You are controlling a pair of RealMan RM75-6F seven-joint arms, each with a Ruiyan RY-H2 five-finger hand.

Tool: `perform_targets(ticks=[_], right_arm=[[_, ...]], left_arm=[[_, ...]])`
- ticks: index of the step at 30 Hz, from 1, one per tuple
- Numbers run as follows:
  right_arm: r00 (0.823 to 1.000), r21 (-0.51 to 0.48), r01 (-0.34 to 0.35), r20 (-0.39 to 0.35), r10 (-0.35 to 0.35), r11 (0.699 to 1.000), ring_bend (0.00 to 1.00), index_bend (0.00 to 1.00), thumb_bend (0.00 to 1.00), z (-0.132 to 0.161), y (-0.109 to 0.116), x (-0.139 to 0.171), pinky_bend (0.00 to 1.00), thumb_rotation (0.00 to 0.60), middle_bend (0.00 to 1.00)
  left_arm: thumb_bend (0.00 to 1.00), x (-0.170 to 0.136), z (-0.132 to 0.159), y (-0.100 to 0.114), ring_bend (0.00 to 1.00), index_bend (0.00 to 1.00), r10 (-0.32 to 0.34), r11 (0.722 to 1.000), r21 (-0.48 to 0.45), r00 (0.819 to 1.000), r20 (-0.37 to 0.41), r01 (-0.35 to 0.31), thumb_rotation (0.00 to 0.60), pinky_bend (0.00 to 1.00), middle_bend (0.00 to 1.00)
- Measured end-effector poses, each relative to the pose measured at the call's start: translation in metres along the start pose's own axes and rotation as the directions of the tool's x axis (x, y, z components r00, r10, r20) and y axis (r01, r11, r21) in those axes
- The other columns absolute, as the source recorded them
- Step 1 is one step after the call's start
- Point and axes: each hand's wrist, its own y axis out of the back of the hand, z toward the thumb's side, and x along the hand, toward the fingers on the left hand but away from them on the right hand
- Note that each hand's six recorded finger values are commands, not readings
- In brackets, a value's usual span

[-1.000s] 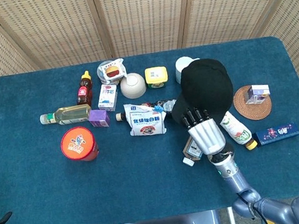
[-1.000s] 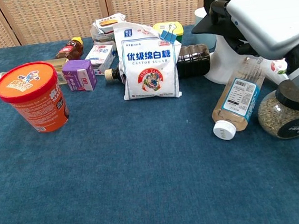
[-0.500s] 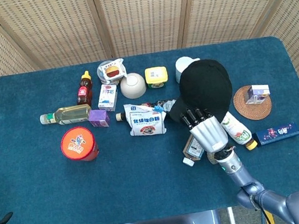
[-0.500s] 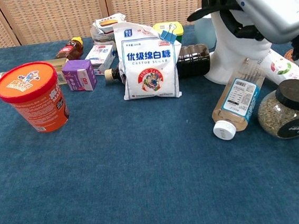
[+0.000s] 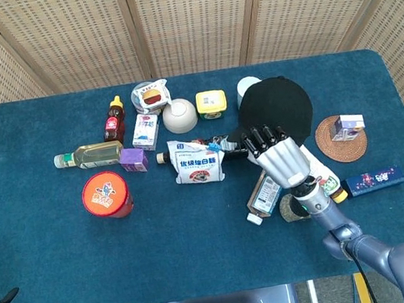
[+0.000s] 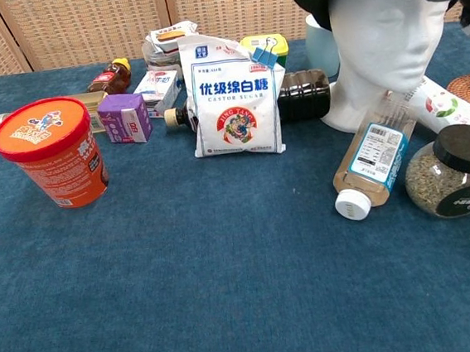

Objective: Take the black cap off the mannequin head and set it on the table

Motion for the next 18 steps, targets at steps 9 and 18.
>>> perform_targets(ticks=[9,18], right_arm=[[1.000,0.111,0.000,0.007,-0.001,0.994,0.70,0.74,0.70,-0.023,-0.006,-0.028,0.89,0.600,0.71],[0.999,0.155,0.027,0.019,-0.031,0.988,0.70,0.75,0.70,-0.041,0.005,-0.045,0.89,0.600,0.71]], left_arm=[[0.12,0.000,0.000,0.001,0.00,0.00,0.001,1.000,-0.002,1.000,-0.001,-0.001,0.600,0.00,0.00],[0.12,0.000,0.001,-0.002,0.00,0.00,-0.007,1.000,0.001,1.000,0.000,0.007,0.600,0.00,0.00]])
